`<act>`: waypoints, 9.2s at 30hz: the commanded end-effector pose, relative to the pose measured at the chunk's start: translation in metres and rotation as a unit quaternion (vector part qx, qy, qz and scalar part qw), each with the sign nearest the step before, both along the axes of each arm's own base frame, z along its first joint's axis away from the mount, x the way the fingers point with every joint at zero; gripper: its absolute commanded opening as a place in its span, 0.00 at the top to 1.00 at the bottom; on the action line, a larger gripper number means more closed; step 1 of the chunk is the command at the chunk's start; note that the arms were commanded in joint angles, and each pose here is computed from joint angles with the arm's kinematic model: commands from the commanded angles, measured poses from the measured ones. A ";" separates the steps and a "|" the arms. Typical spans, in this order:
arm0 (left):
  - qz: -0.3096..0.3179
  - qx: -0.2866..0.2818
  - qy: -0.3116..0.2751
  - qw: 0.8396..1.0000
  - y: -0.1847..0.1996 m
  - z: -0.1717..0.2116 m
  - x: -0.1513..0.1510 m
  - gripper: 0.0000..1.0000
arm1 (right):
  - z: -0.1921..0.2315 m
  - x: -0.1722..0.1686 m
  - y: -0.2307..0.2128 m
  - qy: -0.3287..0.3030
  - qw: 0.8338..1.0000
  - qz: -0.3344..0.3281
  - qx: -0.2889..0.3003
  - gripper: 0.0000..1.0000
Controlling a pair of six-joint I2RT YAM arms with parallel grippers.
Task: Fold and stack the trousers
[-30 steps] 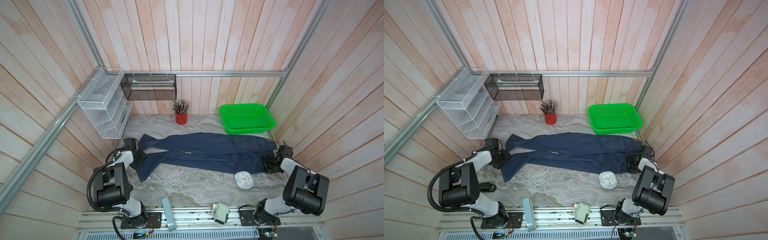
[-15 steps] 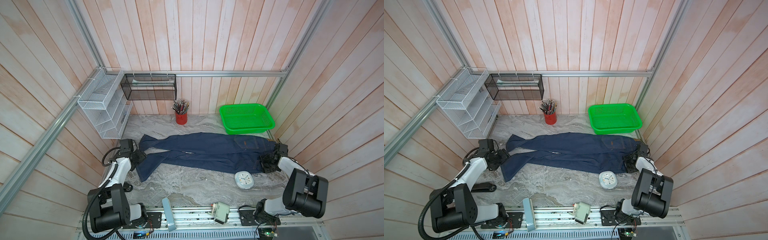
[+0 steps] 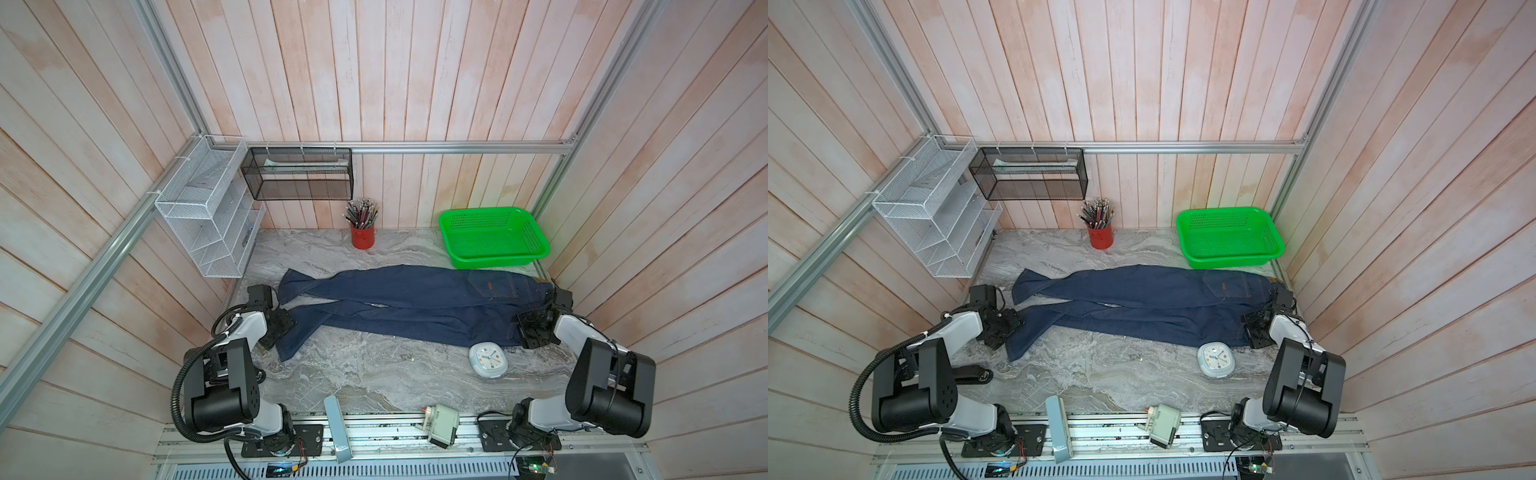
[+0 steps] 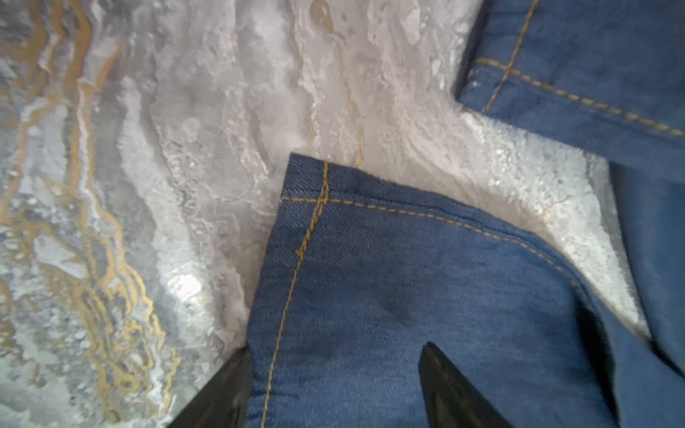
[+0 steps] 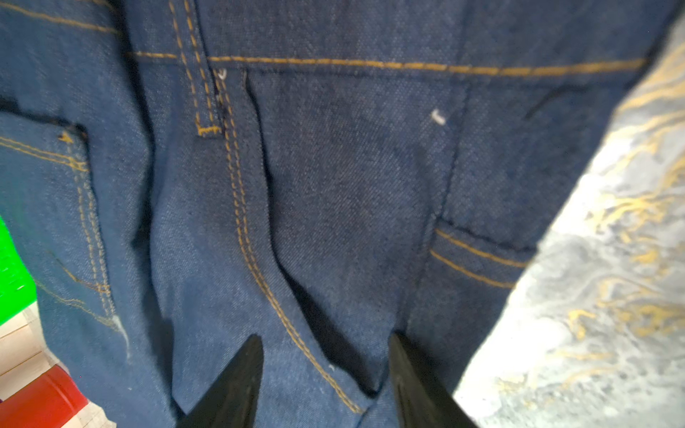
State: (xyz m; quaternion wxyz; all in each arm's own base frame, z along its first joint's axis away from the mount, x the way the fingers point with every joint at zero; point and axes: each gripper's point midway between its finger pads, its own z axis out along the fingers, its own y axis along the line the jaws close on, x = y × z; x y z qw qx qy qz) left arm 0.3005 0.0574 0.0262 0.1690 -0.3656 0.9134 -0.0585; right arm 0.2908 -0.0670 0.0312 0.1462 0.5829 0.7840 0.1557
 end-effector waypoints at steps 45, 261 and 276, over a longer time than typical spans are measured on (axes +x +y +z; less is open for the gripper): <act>0.019 0.141 -0.055 0.988 0.046 0.105 0.010 1.00 | -0.015 -0.003 -0.015 0.019 1.000 0.002 0.009 0.42; -0.024 -0.138 -0.275 0.951 -0.039 0.150 0.036 0.22 | 0.015 0.095 -0.093 -0.189 0.981 -0.041 0.027 0.54; -0.017 -0.137 -0.264 0.955 -0.042 0.153 0.016 0.22 | 0.084 0.105 -0.073 -0.266 0.963 -0.020 0.030 1.00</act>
